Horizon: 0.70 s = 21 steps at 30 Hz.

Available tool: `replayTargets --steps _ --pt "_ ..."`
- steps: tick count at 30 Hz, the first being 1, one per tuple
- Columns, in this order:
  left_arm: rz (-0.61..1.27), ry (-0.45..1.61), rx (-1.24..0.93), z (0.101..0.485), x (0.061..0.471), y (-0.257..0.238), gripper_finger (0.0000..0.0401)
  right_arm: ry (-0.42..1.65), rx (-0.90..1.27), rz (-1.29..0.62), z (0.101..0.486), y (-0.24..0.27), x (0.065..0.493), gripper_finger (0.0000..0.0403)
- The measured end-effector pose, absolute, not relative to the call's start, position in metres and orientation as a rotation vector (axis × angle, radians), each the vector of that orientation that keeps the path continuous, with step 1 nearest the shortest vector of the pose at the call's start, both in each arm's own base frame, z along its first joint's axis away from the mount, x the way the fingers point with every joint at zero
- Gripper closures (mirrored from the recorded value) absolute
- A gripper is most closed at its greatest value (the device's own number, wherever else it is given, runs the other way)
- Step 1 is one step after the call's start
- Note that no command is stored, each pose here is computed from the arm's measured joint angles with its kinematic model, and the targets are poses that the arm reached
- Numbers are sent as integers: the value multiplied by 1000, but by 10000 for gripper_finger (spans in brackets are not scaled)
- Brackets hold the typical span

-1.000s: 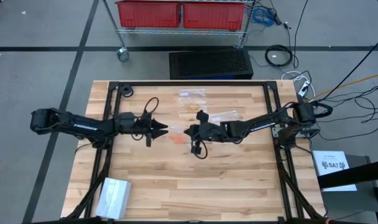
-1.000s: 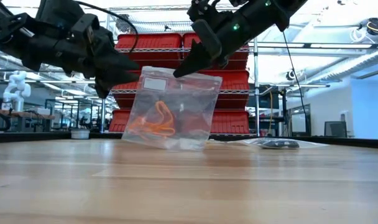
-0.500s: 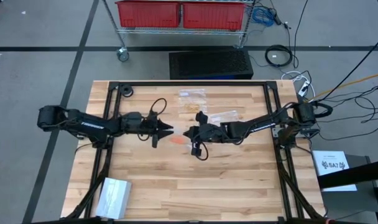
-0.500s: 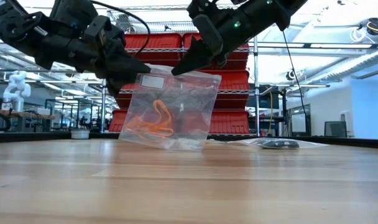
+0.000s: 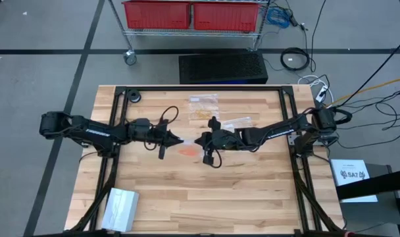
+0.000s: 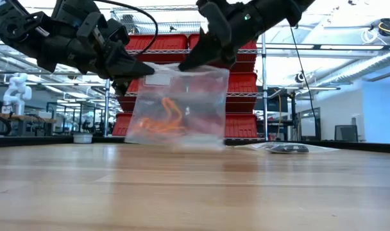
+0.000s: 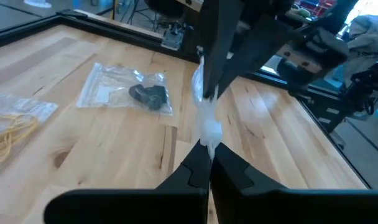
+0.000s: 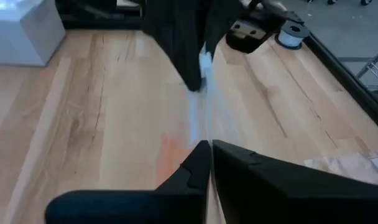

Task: Sort rubber bands
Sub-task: Close the left transparent zip bag

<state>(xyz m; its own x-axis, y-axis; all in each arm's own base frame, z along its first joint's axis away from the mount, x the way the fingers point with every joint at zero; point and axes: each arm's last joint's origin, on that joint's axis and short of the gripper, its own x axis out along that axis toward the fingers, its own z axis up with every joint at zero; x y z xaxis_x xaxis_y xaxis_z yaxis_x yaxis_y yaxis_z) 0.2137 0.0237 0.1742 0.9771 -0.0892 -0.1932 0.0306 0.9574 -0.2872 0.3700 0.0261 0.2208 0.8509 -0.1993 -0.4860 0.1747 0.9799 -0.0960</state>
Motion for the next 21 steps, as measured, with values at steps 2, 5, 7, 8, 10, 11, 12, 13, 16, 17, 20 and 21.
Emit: replayTargets --steps 2,5,7,8,10,11,12,13,16,17,20,21 --pt "-62 205 -281 174 214 24 395 502 -33 -201 226 25 368 392" --pt "-61 212 -282 174 214 24 397 447 -22 -202 235 25 368 374" --pt "-61 214 -280 174 214 24 397 394 -5 -188 239 24 370 359" --pt "-66 212 -272 174 214 24 397 373 7 -161 241 23 371 350" --pt "-73 212 -259 174 214 22 398 330 43 -103 244 21 374 330" --pt "-77 212 -257 174 214 22 398 313 66 -82 245 19 375 320" --pt "-80 213 -255 174 214 21 398 311 84 -66 245 17 376 311" --pt "-84 212 -254 174 214 20 398 309 99 -49 245 14 376 302" --pt "-95 211 -253 174 214 18 399 299 124 -21 246 7 377 281" --pt "-97 211 -252 174 214 18 399 296 131 -14 247 5 377 277" --pt "-107 211 -235 175 215 16 399 296 133 -9 245 2 378 274" --pt "-109 206 -233 177 216 15 399 293 130 -8 244 2 379 274"
